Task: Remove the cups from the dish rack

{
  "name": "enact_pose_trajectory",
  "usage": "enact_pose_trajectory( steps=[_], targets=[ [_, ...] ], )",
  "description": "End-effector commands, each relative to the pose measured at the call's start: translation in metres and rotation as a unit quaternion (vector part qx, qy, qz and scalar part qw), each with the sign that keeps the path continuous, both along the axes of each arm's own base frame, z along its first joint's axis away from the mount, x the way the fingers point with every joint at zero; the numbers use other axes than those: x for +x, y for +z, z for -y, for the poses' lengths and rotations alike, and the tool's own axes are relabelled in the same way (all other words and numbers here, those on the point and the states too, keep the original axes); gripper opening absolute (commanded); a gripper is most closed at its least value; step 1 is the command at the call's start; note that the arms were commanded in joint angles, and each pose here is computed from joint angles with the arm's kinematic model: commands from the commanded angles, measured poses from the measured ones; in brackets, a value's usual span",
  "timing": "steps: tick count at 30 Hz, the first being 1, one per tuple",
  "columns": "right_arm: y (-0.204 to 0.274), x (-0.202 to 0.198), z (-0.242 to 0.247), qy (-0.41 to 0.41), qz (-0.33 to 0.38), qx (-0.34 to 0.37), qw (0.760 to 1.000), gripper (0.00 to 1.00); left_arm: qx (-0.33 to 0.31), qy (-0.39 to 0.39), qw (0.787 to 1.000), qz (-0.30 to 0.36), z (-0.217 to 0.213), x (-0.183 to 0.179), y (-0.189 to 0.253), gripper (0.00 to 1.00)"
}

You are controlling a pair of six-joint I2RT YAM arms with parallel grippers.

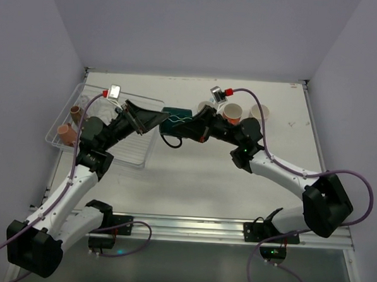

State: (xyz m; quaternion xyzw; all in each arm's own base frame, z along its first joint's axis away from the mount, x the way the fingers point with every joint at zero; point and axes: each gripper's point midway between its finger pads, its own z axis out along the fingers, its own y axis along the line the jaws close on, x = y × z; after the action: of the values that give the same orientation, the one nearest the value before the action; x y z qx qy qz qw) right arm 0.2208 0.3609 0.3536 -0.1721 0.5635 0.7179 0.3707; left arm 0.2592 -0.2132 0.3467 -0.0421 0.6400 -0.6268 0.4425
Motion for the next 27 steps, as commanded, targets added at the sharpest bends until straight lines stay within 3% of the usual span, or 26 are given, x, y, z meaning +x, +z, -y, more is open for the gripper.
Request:
enact_pose_trajectory(
  steps=[1, 2, 4, 5, 6, 7, 9, 13, 16, 19, 27],
  targets=[
    [0.021, -0.010, 0.007, -0.002, 0.039, 0.028, 0.999, 0.00, 0.025, 0.002, 0.999, 0.033, -0.002, -0.009, 0.015, 0.64],
    [0.015, -0.008, 0.006, -0.009, 0.040, 0.014, 0.999, 0.00, 0.055, 0.019, 0.997, 0.048, -0.005, -0.004, 0.012, 0.78],
    [-0.008, 0.000, 0.005, -0.027, 0.008, -0.040, 0.999, 0.00, 0.101, 0.067, 0.992, 0.036, -0.017, 0.007, 0.012, 0.86],
    [-0.013, 0.002, 0.009, -0.045, 0.025, -0.064, 0.997, 0.00, 0.146, 0.095, 0.983, 0.058, -0.025, 0.014, 0.010, 0.90],
    [-0.018, 0.007, 0.010, -0.061, 0.024, -0.088, 0.994, 0.00, 0.177, 0.120, 0.976, 0.051, -0.034, 0.020, 0.005, 0.91],
    [-0.052, 0.016, 0.015, -0.088, -0.023, -0.159, 0.983, 0.00, 0.230, 0.171, 0.957, 0.038, -0.053, 0.029, -0.002, 0.91],
    [-0.069, 0.027, 0.023, -0.118, 0.005, -0.231, 0.966, 0.00, 0.275, 0.217, 0.936, 0.030, -0.073, 0.038, -0.008, 0.91],
    [-0.138, 0.049, 0.061, -0.187, -0.026, -0.406, 0.894, 0.00, 0.363, 0.321, 0.875, -0.015, -0.123, 0.051, -0.039, 0.90],
    [-0.168, 0.063, 0.081, -0.204, -0.020, -0.498, 0.843, 0.00, 0.397, 0.354, 0.845, -0.043, -0.141, 0.059, -0.062, 0.88],
    [-0.184, 0.072, 0.087, -0.202, -0.022, -0.548, 0.812, 0.00, 0.422, 0.374, 0.823, -0.071, -0.151, 0.068, -0.082, 0.87],
    [-0.212, 0.090, 0.078, -0.185, -0.029, -0.608, 0.772, 0.00, 0.445, 0.404, 0.791, -0.116, -0.158, 0.108, -0.117, 0.91]
  ],
)
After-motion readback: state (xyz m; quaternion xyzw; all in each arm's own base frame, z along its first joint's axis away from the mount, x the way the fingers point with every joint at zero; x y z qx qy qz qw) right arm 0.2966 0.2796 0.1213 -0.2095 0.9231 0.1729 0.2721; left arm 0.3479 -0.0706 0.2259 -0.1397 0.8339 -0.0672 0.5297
